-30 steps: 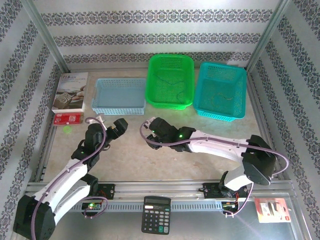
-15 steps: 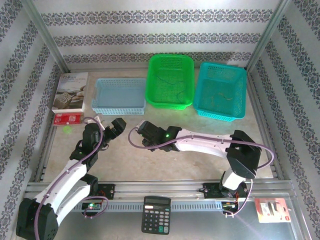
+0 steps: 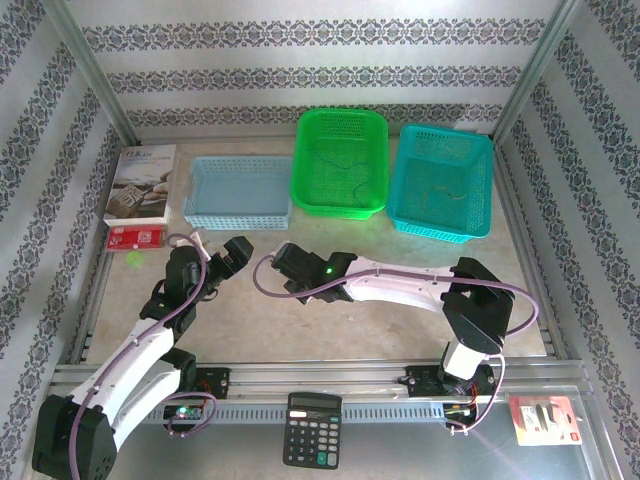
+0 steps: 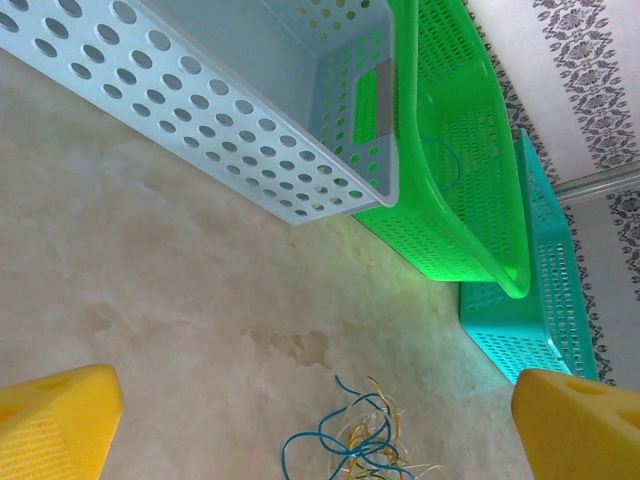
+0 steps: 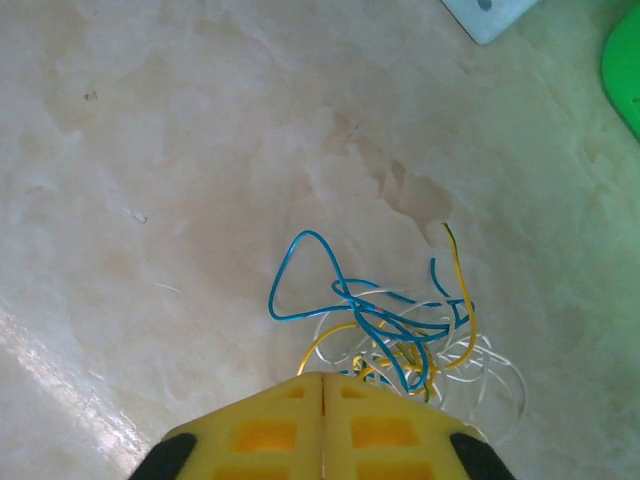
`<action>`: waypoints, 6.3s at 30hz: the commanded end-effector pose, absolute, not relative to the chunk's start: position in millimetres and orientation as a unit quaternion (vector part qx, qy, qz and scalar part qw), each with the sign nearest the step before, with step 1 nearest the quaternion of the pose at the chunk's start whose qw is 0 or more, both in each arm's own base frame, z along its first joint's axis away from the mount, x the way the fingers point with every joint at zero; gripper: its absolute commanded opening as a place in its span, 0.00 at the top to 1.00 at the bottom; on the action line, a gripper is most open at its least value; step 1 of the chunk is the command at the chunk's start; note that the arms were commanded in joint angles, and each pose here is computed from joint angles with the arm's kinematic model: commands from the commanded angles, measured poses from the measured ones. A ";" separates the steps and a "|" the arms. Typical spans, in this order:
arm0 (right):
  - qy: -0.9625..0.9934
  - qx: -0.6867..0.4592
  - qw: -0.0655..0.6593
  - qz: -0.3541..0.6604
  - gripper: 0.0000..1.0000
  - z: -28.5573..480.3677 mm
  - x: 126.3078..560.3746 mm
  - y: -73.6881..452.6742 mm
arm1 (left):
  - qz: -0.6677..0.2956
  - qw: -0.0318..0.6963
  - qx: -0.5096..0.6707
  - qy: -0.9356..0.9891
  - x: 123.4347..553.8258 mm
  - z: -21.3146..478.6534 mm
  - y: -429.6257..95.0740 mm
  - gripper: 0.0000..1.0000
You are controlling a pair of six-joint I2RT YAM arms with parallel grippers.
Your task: Untangle the cables
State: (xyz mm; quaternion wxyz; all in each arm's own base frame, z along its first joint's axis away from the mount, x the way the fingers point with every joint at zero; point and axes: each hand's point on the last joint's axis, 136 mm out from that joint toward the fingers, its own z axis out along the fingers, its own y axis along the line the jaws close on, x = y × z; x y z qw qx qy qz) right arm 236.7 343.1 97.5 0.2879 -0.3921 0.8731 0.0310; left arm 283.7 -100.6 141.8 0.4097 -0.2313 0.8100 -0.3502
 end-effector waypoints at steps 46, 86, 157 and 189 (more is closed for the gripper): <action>0.858 -0.153 0.309 0.382 1.00 190.0 271.1 312.3 | -0.363 0.401 0.144 0.829 277.1 139.1 -253.9 0.00; 0.731 -0.036 0.448 0.513 1.00 371.8 312.3 238.1 | -0.355 0.350 0.160 0.852 276.2 66.6 -273.7 0.59; 0.752 0.270 0.572 0.185 0.02 275.5 461.8 -23.7 | -0.389 0.437 0.115 0.803 271.7 208.1 -253.6 0.00; 0.884 -0.121 0.326 0.314 0.46 123.4 244.4 277.0 | -0.321 0.442 -0.067 0.835 279.4 182.3 -180.4 0.00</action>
